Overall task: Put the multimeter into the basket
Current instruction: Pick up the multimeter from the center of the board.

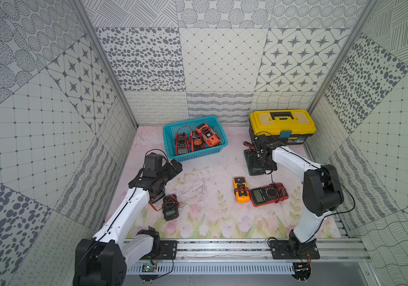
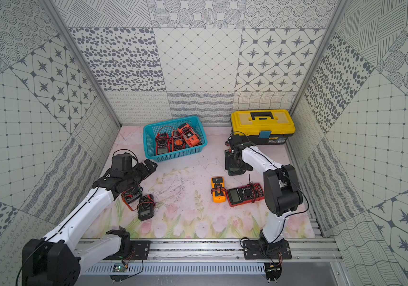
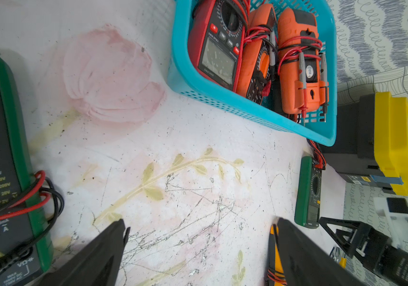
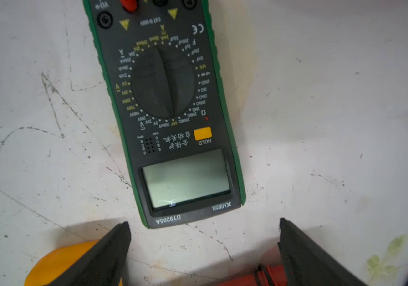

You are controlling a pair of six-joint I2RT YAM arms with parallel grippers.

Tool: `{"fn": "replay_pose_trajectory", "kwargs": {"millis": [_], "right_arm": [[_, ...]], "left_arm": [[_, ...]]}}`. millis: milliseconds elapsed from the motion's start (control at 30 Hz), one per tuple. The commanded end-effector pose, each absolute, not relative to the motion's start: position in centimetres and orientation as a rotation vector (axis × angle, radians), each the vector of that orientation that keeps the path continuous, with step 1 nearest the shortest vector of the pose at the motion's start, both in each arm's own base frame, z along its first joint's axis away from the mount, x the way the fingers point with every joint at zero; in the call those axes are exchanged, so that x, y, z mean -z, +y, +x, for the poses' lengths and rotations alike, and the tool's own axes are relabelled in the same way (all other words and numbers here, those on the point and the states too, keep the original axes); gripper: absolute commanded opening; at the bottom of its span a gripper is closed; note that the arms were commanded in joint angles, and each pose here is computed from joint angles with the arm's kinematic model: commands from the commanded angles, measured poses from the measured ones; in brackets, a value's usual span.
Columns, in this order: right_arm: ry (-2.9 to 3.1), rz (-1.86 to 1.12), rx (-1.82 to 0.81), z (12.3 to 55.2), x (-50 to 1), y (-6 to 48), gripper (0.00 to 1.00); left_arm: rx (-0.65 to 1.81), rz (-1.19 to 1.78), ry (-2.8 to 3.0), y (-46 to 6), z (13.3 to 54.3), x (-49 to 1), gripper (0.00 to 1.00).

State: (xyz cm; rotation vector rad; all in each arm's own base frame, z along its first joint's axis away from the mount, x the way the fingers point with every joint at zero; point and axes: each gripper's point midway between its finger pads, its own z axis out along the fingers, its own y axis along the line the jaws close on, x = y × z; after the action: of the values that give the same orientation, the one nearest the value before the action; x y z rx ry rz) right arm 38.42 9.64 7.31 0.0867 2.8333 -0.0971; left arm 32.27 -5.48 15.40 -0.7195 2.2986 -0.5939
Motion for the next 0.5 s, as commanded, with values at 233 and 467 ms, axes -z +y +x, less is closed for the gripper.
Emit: {"fn": "replay_pose_trajectory", "kwargs": {"millis": [233,467], "right_arm": [[2.806,-0.011,-0.009,43.2,-6.7,11.4,0.98],[2.852,-0.013,0.064,44.7,-4.7,10.6,0.98]], "left_arm": [[0.644,-0.722,2.296,-6.1,32.9,-15.1,0.99],[0.648,-0.718,2.296,-6.2,33.0,-15.1,0.99]]}}
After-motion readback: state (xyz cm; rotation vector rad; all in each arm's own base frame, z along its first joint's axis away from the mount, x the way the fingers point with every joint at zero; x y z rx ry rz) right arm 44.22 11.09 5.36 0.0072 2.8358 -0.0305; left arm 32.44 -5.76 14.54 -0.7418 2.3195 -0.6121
